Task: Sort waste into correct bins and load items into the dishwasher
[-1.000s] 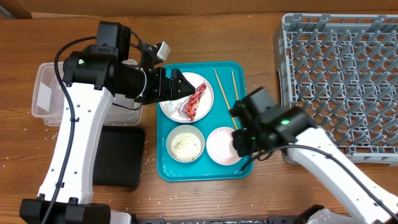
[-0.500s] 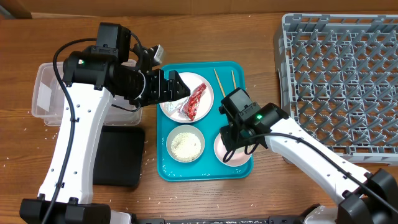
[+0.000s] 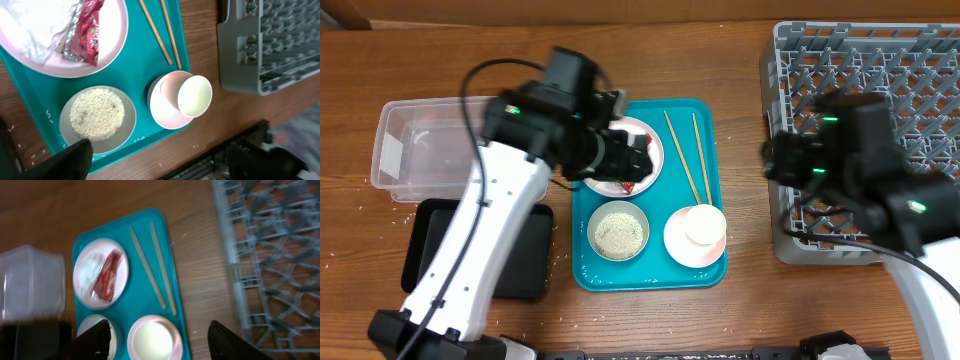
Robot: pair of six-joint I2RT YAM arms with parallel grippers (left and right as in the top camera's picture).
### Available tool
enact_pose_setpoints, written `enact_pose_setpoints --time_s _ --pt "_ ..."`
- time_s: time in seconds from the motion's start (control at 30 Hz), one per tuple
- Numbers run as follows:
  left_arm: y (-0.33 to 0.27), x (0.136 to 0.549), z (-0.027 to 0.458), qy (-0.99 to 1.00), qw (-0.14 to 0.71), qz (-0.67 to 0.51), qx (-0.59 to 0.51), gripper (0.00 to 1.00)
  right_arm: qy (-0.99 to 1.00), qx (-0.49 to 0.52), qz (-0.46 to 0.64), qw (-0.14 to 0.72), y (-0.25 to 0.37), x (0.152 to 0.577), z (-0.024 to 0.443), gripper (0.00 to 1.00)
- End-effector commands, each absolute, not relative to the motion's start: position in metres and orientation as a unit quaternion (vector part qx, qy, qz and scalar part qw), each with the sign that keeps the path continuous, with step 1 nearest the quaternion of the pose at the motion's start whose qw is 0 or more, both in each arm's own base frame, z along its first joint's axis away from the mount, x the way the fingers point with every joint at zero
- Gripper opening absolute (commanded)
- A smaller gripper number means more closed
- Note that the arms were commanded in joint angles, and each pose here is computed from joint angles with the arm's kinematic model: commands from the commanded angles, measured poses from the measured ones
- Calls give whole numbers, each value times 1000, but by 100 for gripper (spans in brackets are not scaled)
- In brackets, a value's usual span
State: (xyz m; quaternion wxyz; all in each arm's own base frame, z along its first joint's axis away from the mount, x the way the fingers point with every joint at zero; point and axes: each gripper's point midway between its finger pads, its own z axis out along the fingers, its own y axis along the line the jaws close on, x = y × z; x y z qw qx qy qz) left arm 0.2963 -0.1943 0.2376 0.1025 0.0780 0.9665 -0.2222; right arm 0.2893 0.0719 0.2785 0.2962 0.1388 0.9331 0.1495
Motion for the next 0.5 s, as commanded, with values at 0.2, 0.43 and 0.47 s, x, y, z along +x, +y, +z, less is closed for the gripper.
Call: enact_pose_setpoints --time_s 0.2,0.43,0.47 --pt "-274 282 149 985 46 -122 112 66 931 216 131 264 25 248 279 87" --pt "-293 267 78 987 -57 -103 110 59 939 218 123 238 25 244 269 89" --pt "-293 266 74 987 -63 -102 109 55 939 218 123 238 25 244 269 89"
